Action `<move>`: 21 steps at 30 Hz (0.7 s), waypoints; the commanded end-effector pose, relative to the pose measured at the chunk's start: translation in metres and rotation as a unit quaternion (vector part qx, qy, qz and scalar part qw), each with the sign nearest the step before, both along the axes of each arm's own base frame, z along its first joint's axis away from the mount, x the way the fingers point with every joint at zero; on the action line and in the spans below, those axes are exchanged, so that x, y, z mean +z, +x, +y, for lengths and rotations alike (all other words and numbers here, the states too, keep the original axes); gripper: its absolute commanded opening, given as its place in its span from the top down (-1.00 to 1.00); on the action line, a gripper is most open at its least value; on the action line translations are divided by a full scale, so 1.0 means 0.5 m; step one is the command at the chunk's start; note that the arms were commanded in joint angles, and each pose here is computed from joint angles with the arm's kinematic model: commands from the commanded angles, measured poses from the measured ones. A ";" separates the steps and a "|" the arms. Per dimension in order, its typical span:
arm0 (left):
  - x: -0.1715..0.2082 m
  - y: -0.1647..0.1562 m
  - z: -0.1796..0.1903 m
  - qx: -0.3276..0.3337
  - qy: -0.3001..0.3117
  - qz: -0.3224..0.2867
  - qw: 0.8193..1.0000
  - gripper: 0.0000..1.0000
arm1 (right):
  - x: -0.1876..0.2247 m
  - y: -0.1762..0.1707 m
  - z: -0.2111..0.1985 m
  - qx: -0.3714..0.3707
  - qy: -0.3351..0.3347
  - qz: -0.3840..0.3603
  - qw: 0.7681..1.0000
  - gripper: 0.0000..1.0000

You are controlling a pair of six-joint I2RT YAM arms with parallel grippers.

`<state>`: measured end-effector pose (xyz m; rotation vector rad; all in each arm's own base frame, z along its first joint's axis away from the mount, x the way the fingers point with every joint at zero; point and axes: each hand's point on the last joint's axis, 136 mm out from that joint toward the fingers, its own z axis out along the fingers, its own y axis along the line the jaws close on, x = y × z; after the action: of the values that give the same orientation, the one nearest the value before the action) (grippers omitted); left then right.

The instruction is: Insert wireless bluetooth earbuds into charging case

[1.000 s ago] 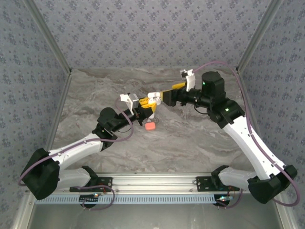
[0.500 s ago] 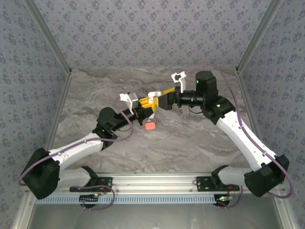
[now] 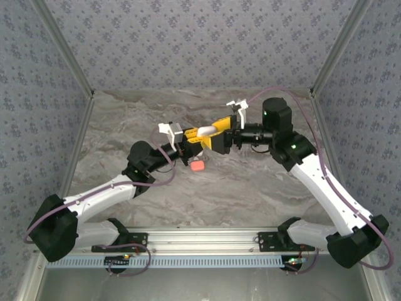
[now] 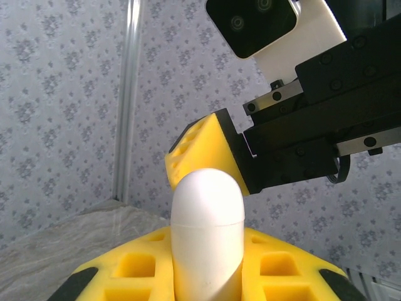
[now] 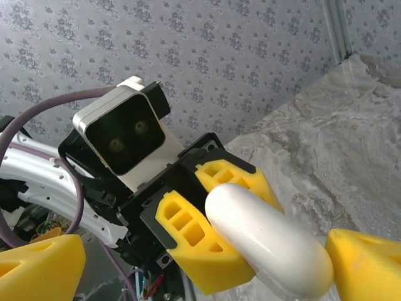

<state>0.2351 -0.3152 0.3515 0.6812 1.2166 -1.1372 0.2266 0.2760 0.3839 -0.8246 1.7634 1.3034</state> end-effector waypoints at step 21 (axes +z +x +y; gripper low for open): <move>-0.409 0.031 0.059 0.098 0.136 0.382 0.909 1.00 | -0.203 0.174 -0.284 -0.405 -0.179 0.071 0.894 -1.00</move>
<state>0.2516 -0.2941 0.1826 0.4334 1.9215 -1.0944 0.3097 0.1416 0.2941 -0.1743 2.1155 0.5091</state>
